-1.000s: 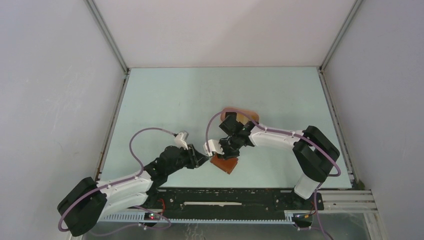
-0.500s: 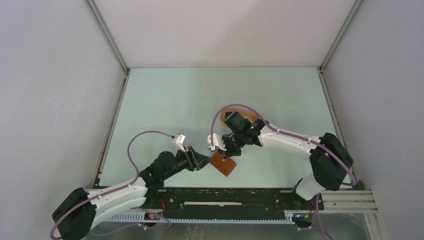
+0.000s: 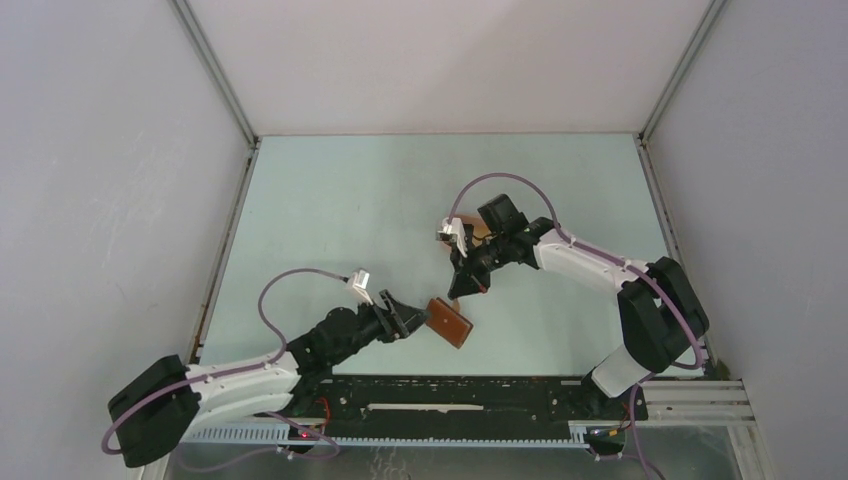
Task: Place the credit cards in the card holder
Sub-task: Open the card holder at the center of the board.
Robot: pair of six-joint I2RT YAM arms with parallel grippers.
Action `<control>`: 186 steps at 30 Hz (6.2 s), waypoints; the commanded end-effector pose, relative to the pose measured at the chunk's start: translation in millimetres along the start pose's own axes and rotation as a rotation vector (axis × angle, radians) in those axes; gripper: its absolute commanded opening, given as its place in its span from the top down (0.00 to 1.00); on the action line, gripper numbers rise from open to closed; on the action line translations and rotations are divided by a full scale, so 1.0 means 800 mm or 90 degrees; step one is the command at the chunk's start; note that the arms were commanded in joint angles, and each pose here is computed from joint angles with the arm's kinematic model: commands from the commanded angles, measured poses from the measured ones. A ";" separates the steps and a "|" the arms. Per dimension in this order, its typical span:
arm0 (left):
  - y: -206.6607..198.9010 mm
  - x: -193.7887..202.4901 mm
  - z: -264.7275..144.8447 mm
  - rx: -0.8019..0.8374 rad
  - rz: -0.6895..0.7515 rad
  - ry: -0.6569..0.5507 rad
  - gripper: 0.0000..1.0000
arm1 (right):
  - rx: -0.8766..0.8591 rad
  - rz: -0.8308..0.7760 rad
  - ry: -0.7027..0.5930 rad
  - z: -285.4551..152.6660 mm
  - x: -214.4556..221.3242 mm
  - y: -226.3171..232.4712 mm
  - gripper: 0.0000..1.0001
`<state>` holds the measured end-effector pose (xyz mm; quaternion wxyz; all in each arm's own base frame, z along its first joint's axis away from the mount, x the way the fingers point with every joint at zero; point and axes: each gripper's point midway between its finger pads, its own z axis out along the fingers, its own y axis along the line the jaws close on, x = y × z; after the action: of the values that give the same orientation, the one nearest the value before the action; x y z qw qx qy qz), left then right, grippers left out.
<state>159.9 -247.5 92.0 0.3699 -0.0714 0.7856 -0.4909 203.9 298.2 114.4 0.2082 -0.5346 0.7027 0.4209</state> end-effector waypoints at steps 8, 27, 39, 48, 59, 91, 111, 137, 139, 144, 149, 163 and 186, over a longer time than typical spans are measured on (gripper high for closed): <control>-0.017 -0.018 0.022 -0.016 -0.111 -0.058 0.15 | -0.056 0.063 -0.058 0.004 -0.038 0.014 1.00; -0.018 -0.018 0.045 -0.054 -0.160 -0.069 0.17 | -0.085 0.010 -0.060 0.001 -0.042 0.035 1.00; 0.001 0.002 0.057 -0.091 -0.150 -0.034 0.33 | -0.092 -0.012 -0.076 -0.016 -0.045 0.037 1.00; 0.036 -0.003 0.051 -0.154 -0.083 -0.055 0.54 | -0.022 -0.030 -0.044 -0.045 -0.014 0.001 1.00; 0.046 -0.011 0.058 -0.181 0.180 0.014 0.64 | 0.124 0.018 0.155 -0.065 0.099 -0.035 0.94; 0.041 0.032 0.071 -0.066 0.156 0.208 0.72 | 0.025 0.210 0.046 -0.019 0.066 -0.006 0.52; 0.050 0.044 0.077 -0.022 0.161 0.206 1.00 | 0.208 0.186 0.179 -0.032 0.103 -0.059 0.48; 0.043 0.035 0.074 0.007 0.160 0.163 1.00 | -0.101 0.343 0.060 -0.006 0.059 0.010 0.57; 0.044 0.035 0.074 0.007 0.160 0.162 1.00 | -0.112 0.357 0.064 -0.003 0.062 0.010 0.55; 0.042 0.033 0.074 0.012 0.159 0.159 1.00 | -0.060 0.376 0.112 0.006 0.080 -0.006 0.51; 0.040 0.031 0.072 0.016 0.159 0.151 1.00 | 0.010 0.349 0.128 0.000 0.084 -0.023 0.53; 0.064 0.009 0.074 -0.077 0.143 0.122 0.83 | 0.071 0.298 0.125 -0.005 0.078 -0.049 0.74; -0.106 -0.058 0.000 0.130 0.135 0.010 0.64 | -0.030 0.275 0.096 0.015 0.047 0.006 0.85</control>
<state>185.2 -244.5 167.9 0.4424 0.0359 0.7587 -0.4768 202.2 269.8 89.0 0.1094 -0.4331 0.8108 0.3782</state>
